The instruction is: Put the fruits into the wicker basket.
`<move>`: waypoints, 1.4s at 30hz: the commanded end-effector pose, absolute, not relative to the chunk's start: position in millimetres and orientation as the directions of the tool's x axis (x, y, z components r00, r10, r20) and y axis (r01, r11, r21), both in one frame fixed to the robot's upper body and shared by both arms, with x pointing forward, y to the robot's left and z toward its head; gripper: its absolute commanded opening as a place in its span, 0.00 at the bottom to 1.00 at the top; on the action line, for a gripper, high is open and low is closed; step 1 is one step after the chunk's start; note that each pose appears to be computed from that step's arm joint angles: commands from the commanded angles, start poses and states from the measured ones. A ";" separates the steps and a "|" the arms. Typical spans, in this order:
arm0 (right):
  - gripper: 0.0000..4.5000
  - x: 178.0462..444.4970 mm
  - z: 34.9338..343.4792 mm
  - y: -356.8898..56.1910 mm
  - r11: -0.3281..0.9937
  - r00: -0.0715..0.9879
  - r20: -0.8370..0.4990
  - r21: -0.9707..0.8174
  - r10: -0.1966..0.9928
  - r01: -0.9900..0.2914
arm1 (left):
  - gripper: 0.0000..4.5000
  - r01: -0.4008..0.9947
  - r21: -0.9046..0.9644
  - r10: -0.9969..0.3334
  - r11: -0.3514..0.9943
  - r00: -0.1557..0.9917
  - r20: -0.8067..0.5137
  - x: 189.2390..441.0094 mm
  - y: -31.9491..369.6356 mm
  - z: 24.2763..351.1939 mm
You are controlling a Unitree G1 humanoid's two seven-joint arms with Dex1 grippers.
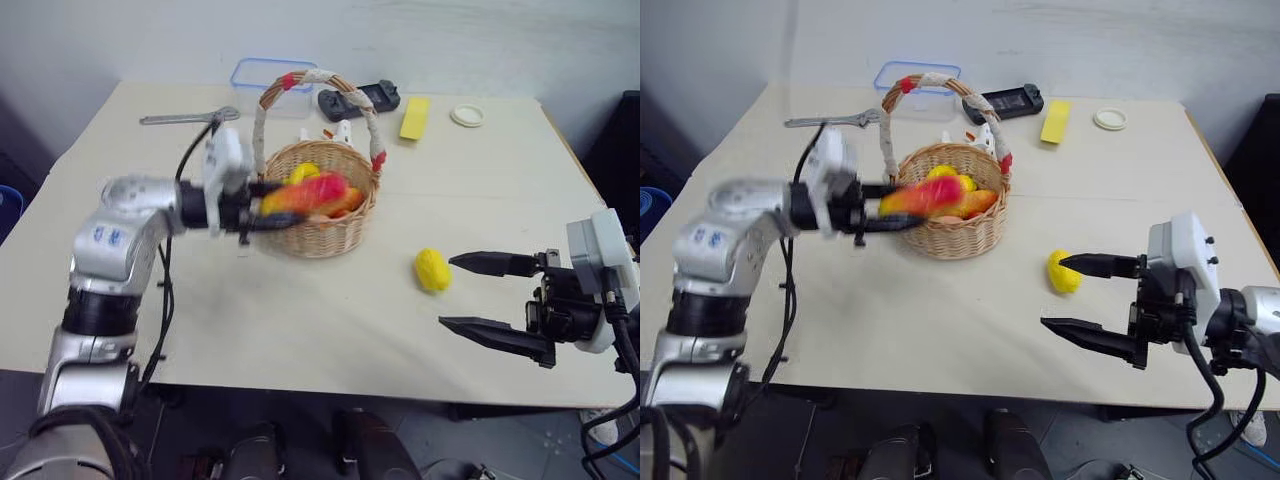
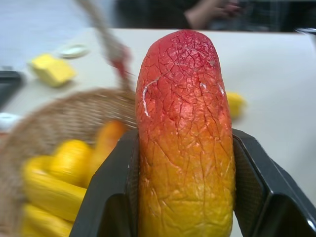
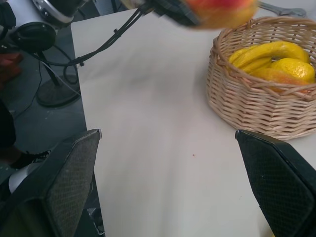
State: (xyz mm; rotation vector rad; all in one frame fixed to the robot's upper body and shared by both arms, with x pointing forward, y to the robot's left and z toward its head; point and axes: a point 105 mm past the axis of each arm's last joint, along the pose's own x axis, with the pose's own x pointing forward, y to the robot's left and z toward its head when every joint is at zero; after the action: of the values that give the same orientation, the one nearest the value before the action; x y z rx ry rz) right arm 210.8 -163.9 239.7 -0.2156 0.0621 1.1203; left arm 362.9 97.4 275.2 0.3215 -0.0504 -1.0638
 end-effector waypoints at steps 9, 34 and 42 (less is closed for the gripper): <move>1.00 243.1 259.1 -171.8 0.580 0.608 -0.017 -0.280 0.794 -0.765 | 0.43 0.770 0.385 -0.736 0.509 0.621 -0.270 403.6 75.7 245.1; 1.00 218.6 182.4 -214.1 0.805 0.796 -0.146 0.010 0.588 -0.593 | 0.99 0.976 0.197 -0.958 -0.090 -0.031 -0.286 269.0 113.9 254.2; 1.00 291.0 148.9 -195.2 0.853 0.841 -0.172 -0.010 0.513 -0.522 | 0.99 0.968 0.232 -0.952 -0.099 -0.025 -0.305 272.4 107.5 245.3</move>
State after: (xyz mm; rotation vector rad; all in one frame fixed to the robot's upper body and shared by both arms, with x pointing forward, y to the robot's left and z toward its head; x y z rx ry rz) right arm 281.5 -191.1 151.3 -0.0279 0.1762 0.5952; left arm 275.0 110.2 237.7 0.3970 0.0899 -1.6139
